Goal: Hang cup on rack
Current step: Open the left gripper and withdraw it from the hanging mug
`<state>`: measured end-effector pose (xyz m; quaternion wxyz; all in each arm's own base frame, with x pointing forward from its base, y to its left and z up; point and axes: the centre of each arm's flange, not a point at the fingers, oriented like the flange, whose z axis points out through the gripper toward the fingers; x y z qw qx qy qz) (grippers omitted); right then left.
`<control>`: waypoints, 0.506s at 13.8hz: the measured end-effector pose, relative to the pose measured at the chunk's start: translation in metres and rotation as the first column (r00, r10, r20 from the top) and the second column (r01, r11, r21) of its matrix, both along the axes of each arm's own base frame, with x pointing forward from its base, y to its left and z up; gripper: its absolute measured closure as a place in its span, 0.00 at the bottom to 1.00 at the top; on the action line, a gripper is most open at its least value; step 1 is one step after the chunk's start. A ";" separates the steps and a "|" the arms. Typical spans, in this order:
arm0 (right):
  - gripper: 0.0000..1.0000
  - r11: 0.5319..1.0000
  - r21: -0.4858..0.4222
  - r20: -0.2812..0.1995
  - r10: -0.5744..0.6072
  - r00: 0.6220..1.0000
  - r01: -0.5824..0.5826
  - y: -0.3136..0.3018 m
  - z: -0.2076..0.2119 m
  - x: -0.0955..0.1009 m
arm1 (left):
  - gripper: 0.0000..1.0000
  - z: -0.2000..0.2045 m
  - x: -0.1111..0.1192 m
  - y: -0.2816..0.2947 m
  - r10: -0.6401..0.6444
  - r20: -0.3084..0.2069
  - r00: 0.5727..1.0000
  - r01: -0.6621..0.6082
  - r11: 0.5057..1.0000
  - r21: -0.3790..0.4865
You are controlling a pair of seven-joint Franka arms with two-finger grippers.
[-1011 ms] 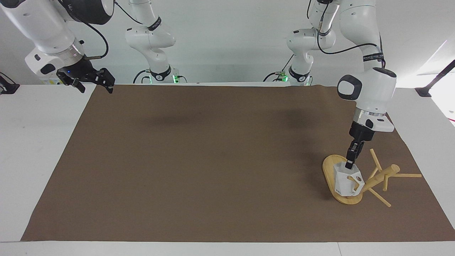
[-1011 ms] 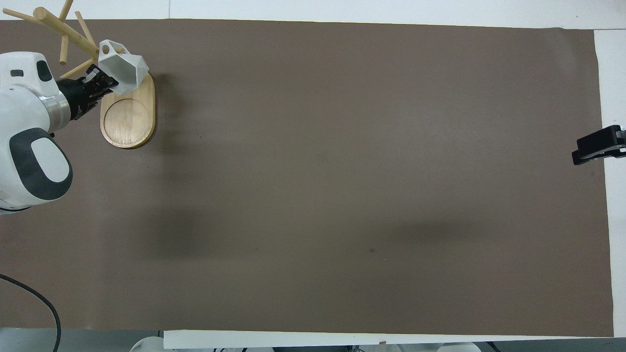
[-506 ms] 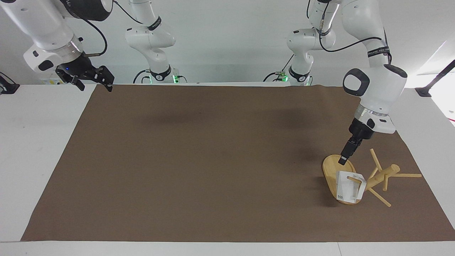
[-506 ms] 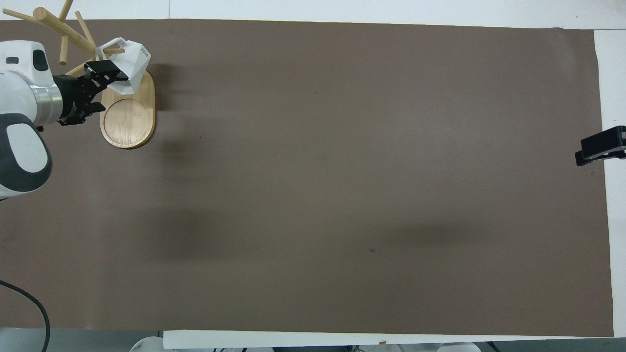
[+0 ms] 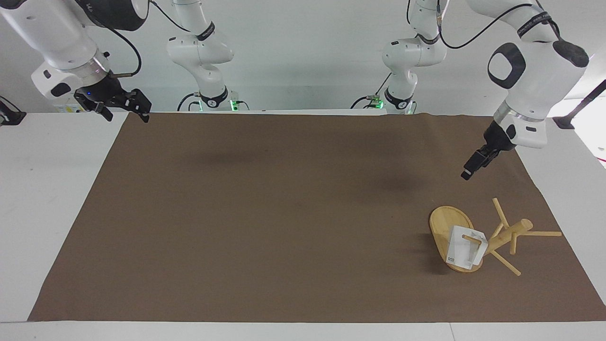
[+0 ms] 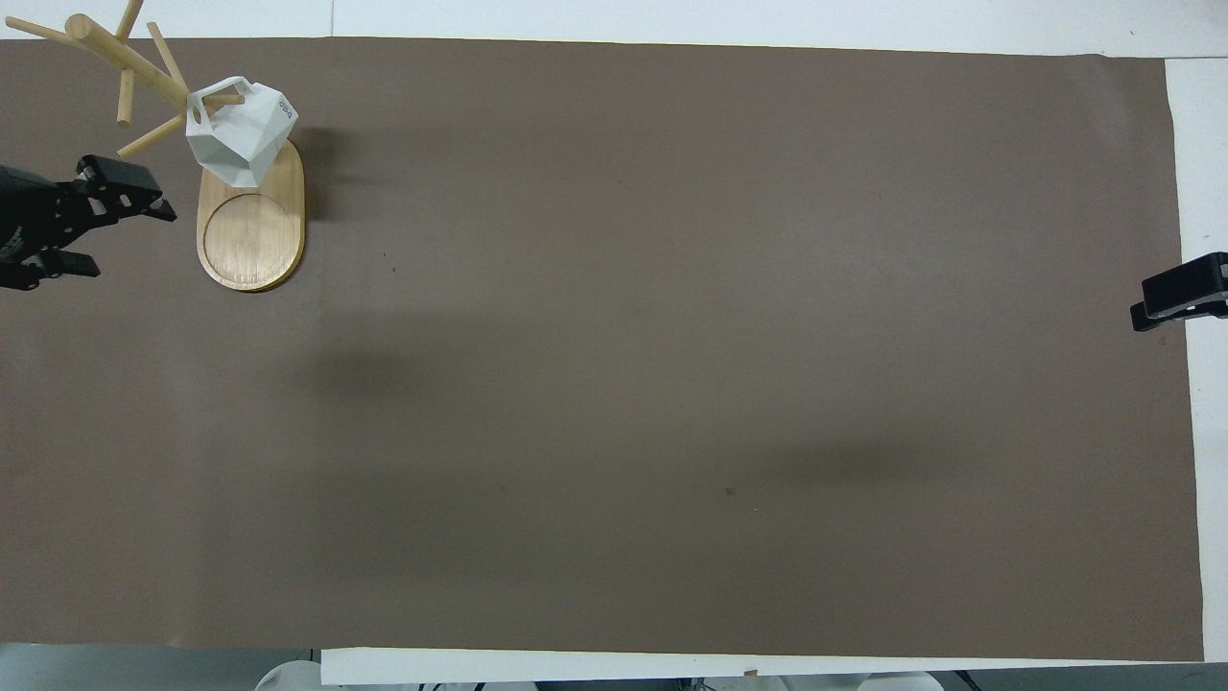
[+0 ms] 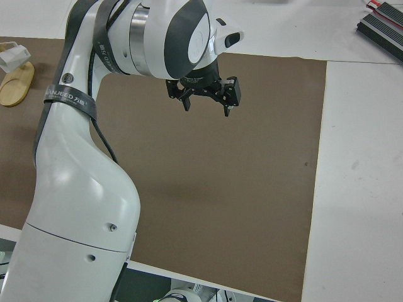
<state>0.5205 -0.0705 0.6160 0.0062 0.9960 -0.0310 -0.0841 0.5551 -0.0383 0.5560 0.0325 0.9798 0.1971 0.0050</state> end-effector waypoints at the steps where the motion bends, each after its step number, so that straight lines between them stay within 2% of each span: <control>1: 0.00 1.000 0.000 -0.003 0.001 1.000 -0.001 0.001 -0.001 0.000 | 0.00 0.017 -0.006 0.000 -0.053 -0.038 0.998 0.053 0.999 0.010; 3: 0.00 1.000 0.001 -0.010 0.002 1.000 -0.002 0.001 -0.004 0.000 | 0.00 0.054 -0.020 0.002 -0.207 -0.107 0.973 0.209 0.978 0.009; 5: 0.00 1.000 0.002 -0.014 0.002 1.000 -0.002 0.001 -0.006 0.000 | 0.00 0.082 -0.029 0.009 -0.377 -0.161 0.912 0.385 0.923 0.019; 7: 0.00 1.000 0.002 -0.015 0.003 1.000 -0.003 0.002 -0.007 0.000 | 0.00 0.090 -0.025 0.012 -0.462 -0.186 0.867 0.474 0.881 0.018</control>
